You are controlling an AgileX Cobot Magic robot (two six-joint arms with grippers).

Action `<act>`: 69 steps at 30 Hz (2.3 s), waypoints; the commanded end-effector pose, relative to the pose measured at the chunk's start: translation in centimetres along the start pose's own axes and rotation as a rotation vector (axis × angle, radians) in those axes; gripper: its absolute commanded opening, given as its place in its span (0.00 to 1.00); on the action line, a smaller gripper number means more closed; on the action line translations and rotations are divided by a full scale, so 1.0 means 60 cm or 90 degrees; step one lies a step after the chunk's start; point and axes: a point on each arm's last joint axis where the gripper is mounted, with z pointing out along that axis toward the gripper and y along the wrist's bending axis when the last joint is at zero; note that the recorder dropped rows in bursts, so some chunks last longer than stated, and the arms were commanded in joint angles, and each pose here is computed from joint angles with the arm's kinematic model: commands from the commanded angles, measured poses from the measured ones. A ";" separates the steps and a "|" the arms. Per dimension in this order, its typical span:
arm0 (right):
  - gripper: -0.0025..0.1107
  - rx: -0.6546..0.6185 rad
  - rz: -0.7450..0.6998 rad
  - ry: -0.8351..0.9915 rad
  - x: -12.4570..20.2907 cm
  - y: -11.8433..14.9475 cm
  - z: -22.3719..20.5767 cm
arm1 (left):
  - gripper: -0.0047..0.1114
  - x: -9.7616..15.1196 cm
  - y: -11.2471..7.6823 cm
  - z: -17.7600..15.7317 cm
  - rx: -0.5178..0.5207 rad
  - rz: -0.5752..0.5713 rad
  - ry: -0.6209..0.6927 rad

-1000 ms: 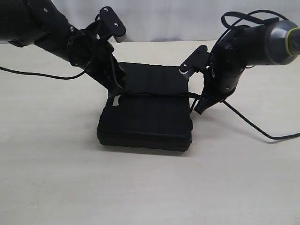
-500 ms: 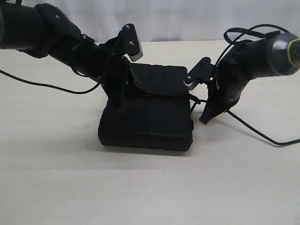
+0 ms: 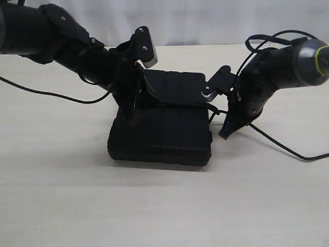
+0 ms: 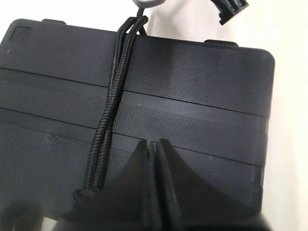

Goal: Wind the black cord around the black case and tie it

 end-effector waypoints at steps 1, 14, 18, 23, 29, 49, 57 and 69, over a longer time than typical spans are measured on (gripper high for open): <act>0.23 0.002 0.026 -0.009 -0.003 -0.011 -0.015 | 0.04 -0.001 -0.002 0.001 0.006 -0.009 -0.005; 0.47 0.034 0.088 0.019 0.016 -0.050 -0.123 | 0.04 -0.001 -0.004 0.001 0.015 -0.009 -0.005; 0.47 0.005 0.106 0.079 0.040 -0.045 -0.113 | 0.04 -0.001 -0.004 0.001 0.015 -0.009 -0.005; 0.47 -0.030 0.043 0.098 0.077 -0.021 -0.080 | 0.04 -0.001 -0.005 0.001 0.019 -0.009 -0.005; 0.47 0.002 0.103 0.136 0.107 -0.033 -0.035 | 0.04 -0.001 -0.005 0.001 0.019 -0.009 -0.005; 0.06 0.172 -0.111 0.154 0.109 -0.069 0.031 | 0.04 -0.001 -0.001 0.001 0.004 -0.009 -0.005; 0.45 0.230 -0.009 0.157 0.089 -0.089 0.004 | 0.04 0.000 -0.001 0.001 0.001 -0.005 -0.002; 0.42 0.275 0.041 -0.126 0.005 -0.002 -0.277 | 0.04 -0.045 -0.037 -0.126 -0.122 -0.127 -0.080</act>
